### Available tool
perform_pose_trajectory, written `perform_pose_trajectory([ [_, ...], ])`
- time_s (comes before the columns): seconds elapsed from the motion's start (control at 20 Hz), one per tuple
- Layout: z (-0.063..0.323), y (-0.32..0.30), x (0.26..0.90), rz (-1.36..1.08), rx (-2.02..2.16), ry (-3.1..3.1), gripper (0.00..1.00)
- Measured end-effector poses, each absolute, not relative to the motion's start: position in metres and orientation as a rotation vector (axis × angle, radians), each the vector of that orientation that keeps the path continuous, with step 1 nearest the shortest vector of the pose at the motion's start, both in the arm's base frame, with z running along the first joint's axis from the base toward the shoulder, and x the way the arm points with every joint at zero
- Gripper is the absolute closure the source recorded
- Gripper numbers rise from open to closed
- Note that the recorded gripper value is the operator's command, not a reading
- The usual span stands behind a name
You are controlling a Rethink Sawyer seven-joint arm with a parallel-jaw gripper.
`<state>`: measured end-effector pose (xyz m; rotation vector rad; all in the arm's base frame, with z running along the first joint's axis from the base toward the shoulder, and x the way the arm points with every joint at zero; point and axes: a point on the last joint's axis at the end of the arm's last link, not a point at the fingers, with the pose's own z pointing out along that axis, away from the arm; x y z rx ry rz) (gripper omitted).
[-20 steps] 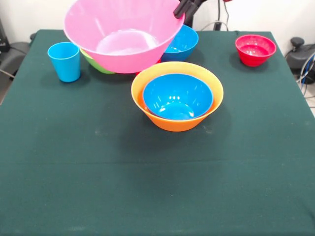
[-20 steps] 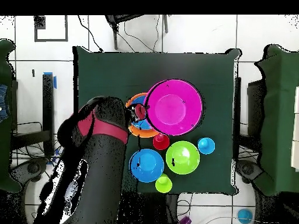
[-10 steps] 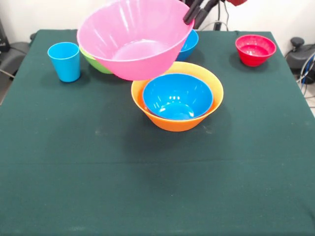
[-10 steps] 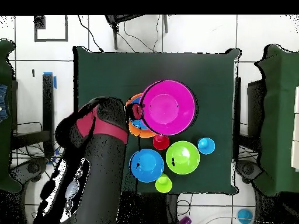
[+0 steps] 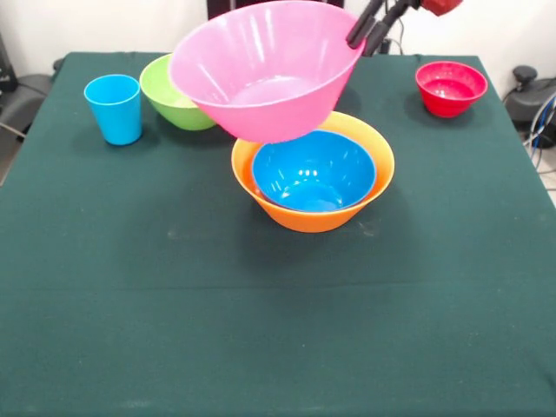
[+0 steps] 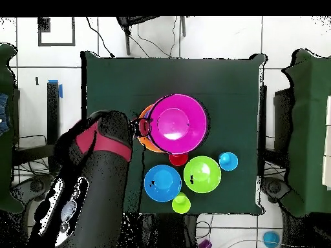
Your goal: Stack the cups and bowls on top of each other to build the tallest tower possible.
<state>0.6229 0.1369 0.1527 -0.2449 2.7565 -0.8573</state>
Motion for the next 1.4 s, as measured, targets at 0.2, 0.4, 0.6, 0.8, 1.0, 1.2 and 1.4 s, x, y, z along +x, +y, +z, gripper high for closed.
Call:
perform_pose_trajectory([
  [0.2,0.146,0.148,0.621,-0.829,-0.222,2.734,1.0],
  [0.4,0.137,0.157,0.62,-0.796,-0.217,2.702,1.0],
  [0.6,0.131,0.161,0.619,-0.782,-0.22,2.686,1.0],
  [0.8,0.124,0.162,0.617,-0.786,-0.234,2.687,1.0],
  [1.0,0.117,0.16,0.615,-0.794,-0.24,2.696,1.0],
  [1.2,0.113,0.159,0.614,-0.799,-0.242,2.701,1.0],
  [1.4,0.11,0.157,0.613,-0.803,-0.242,2.707,1.0],
])
